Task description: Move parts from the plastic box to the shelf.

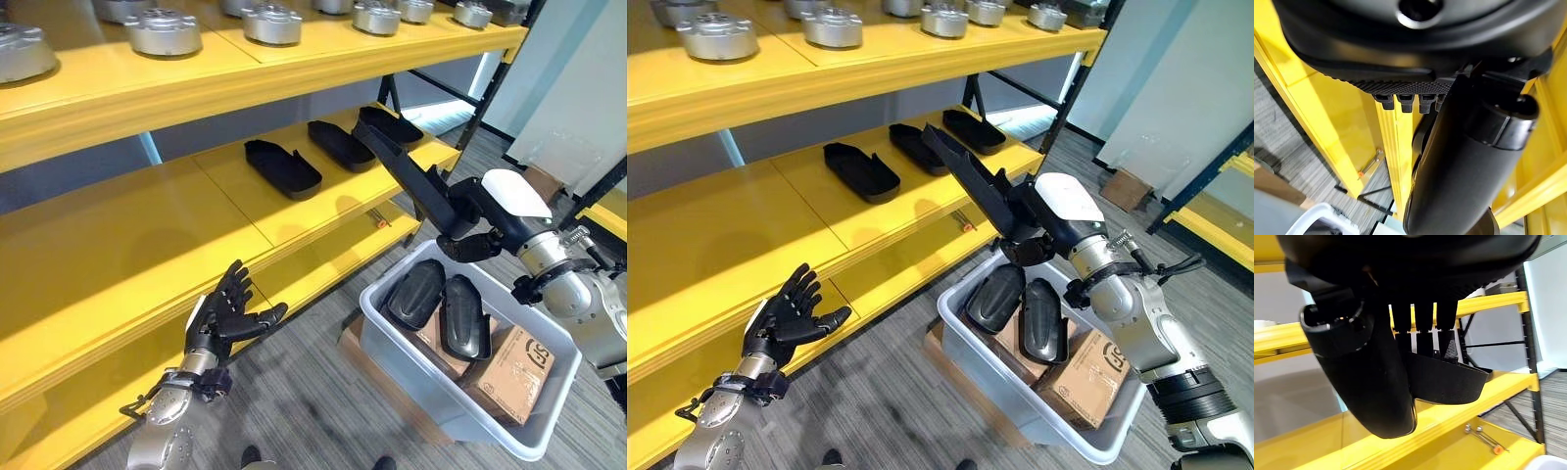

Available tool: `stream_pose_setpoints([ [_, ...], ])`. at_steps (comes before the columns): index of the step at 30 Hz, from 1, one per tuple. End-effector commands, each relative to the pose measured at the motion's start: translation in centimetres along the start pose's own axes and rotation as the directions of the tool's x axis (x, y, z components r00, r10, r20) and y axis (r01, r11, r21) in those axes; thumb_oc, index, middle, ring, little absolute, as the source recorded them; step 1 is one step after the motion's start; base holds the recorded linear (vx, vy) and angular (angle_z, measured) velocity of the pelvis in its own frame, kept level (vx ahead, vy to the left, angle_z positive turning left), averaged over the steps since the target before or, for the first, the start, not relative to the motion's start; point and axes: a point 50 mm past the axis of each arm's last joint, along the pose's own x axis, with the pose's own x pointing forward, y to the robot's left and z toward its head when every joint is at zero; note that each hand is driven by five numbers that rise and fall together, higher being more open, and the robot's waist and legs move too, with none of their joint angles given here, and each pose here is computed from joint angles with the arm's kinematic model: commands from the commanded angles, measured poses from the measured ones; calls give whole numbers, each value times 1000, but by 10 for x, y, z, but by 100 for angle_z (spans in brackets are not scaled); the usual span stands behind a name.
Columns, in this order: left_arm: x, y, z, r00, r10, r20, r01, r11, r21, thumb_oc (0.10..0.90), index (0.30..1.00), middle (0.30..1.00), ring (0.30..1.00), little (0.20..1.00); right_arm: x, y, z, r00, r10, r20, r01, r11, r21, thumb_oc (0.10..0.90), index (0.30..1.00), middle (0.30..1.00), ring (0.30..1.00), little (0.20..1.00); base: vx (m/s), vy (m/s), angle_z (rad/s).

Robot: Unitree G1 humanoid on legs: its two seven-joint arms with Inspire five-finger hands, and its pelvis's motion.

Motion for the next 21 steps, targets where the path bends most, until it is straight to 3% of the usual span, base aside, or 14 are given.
stream_pose_setpoints([
  [1, 13, -23, 40, 970, -135, 202, 121, 990, 77, 900, 1000, 1000, 1000, 1000, 17, -66, 26, 945, -293, 144, 300, 953, -30, 400, 300, 300, 300, 300, 21, 224, 40],
  [9, 16, -24, 44, 966, -149, 211, 127, 985, 116, 900, 1000, 1000, 1000, 1000, 9, -57, 11, 964, -255, 73, 258, 966, -33, 400, 300, 300, 300, 300, 64, 238, 55],
  [21, 23, -30, 46, 958, -186, 217, 154, 976, 156, 900, 1000, 1000, 1000, 1000, -3, -73, 2, 954, -295, 52, 297, 954, -35, 400, 300, 300, 300, 300, 90, -47, 48],
])
